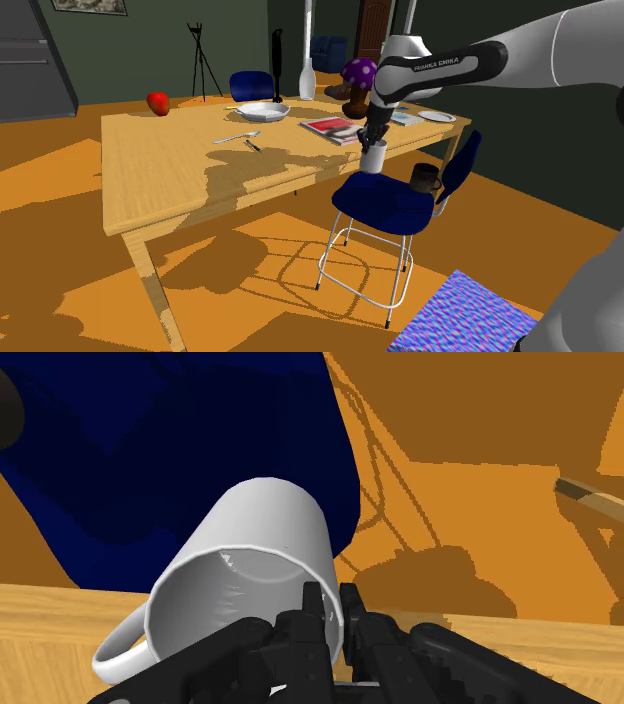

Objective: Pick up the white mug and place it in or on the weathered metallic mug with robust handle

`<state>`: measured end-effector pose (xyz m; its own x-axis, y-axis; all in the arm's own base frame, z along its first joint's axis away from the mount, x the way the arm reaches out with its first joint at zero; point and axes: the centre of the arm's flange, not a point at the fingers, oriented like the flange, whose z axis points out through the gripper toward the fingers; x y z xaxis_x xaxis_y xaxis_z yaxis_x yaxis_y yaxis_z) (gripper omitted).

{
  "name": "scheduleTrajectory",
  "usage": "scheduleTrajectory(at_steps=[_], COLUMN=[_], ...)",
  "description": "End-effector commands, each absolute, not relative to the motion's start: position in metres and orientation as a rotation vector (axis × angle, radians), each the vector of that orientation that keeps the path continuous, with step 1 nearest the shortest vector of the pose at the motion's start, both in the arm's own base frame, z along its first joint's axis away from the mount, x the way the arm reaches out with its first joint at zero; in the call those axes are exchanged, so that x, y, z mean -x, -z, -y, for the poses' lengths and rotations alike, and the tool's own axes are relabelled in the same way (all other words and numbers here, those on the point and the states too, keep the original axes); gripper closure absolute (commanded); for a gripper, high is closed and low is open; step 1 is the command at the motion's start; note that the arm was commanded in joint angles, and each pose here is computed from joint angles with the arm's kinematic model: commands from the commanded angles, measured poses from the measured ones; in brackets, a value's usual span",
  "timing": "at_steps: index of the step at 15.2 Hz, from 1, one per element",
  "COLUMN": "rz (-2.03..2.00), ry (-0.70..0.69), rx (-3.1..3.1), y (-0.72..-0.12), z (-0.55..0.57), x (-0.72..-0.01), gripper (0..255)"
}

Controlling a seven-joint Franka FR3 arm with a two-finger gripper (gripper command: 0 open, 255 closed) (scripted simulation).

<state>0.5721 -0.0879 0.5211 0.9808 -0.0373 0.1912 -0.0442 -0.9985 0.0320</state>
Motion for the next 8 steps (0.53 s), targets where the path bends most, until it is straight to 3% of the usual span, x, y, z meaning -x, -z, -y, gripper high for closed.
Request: scheduleTrajectory(at_steps=[1,8], rz=[0.064,0.064], ry=[-0.297,-0.297], rx=[-3.091,-3.091], y=[-0.53,-0.539], z=[0.087,0.177], x=[-0.573,-0.555], gripper=[255,255])
